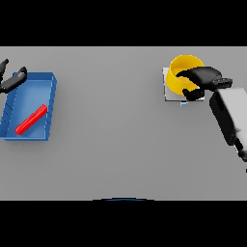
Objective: Pick up the red beaker and tilt it to pour out 1 green nut into yellow bowl. Pick up the yellow bowl and place it on the metallic measuring scale.
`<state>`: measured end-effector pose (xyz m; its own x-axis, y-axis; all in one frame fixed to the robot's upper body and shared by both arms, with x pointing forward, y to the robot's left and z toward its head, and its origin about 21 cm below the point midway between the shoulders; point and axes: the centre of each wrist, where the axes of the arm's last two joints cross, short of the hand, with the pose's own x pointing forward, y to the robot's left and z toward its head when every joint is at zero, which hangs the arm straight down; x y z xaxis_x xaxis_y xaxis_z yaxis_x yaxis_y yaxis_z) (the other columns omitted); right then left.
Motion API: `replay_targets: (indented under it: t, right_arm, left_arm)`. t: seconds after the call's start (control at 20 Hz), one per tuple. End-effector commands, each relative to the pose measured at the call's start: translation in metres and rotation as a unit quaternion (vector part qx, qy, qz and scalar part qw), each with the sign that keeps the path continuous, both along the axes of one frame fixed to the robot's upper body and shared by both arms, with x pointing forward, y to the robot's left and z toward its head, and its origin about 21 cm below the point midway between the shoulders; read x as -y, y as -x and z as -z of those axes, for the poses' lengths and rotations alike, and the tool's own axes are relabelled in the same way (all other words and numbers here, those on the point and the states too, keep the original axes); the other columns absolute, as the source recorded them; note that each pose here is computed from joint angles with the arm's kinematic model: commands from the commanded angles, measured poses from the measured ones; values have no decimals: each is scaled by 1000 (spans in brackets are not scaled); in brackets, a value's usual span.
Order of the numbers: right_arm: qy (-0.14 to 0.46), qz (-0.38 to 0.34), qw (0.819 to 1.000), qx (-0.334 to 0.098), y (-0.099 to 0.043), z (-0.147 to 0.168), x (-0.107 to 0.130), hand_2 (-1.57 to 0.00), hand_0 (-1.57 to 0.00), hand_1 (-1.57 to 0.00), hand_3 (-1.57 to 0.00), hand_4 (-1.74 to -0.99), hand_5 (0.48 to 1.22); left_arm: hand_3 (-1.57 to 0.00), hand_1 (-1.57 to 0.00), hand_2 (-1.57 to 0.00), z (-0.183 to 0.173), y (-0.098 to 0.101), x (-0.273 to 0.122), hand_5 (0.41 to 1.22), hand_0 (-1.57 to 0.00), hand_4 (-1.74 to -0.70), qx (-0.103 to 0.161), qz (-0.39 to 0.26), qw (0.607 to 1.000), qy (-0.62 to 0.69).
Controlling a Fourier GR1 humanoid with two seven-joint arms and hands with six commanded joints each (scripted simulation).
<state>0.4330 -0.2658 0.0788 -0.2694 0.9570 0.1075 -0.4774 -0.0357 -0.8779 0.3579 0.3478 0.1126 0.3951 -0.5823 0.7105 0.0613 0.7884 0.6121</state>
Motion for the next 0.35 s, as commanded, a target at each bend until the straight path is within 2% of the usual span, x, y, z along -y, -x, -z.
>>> replay_targets:
  t: [0.0, 0.2, 0.3]
  right_arm:
    - [3, -6, 1000, 0, -1, 1, 1, -192, -247, -243, -164, -1448, 824]
    - [19, 2, 1000, -11, -1, -4, 0, -78, -101, -99, -67, -1401, 798]
    - [17, 1, 1000, -12, -1, -5, -1, -50, -64, -63, -42, -1390, 779]
  left_arm:
    - [1, 1, 1, 1, 1, 2, 750, 1, -834, -1, 0, 1000, 2]
    - [1, 1, 1, -1, 1, 3, 759, 1, -834, -8, -5, 1000, -4]
    - [1, 1, 1, -5, -1, 2, 760, 1, -833, -2, -1, 1000, -1]
